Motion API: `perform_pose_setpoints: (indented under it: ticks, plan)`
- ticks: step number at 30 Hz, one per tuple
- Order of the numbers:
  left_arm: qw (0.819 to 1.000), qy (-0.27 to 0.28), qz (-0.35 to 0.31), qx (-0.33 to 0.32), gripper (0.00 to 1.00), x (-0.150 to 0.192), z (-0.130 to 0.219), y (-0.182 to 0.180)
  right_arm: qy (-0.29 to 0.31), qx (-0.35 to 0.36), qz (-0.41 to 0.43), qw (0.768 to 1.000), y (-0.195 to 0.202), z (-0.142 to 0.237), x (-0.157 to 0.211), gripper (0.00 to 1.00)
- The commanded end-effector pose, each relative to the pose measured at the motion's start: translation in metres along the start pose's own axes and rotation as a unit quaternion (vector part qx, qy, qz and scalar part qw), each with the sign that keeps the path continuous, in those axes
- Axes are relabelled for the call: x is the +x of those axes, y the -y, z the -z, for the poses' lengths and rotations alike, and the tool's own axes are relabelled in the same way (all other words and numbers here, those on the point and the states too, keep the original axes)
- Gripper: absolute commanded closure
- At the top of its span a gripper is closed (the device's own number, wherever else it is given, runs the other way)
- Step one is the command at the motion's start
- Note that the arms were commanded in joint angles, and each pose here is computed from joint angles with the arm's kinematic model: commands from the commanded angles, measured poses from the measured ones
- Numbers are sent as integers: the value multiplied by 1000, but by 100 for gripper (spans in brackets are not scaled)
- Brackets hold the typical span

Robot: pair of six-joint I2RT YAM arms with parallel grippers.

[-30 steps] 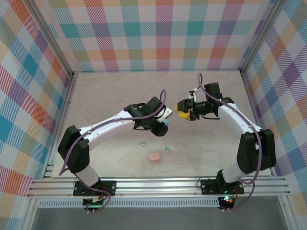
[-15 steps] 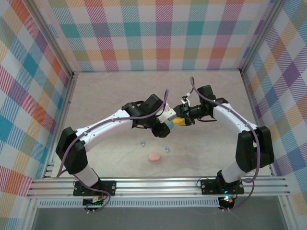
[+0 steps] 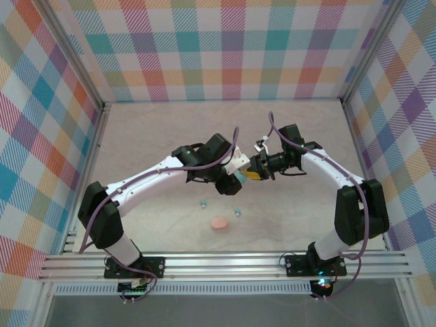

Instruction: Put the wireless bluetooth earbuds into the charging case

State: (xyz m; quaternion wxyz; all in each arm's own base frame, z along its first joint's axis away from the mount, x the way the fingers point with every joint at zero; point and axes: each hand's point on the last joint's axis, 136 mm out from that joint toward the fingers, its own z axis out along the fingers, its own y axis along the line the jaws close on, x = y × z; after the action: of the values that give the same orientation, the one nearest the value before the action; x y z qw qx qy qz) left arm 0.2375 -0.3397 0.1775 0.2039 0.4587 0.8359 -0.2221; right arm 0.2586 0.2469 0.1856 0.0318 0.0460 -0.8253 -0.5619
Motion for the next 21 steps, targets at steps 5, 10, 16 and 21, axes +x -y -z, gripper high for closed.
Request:
perform_pose_setpoints:
  ticks: [5, 10, 16, 21]
  plan:
    - [999, 42, -25, -4, 75, -22, 13, 3, -35, -35, 12, 999, -17, -6, 15, 48]
    - [999, 46, -28, -5, 74, -25, 14, 2, -40, -30, 9, 999, -15, -10, 17, 76]
    - [998, 52, -20, -39, 63, -24, 18, -10, -21, -27, 9, 999, -20, -8, 11, 90]
    - [986, 122, 3, -118, 22, -30, 44, -30, 41, -30, 6, 999, -36, -2, -14, 92]
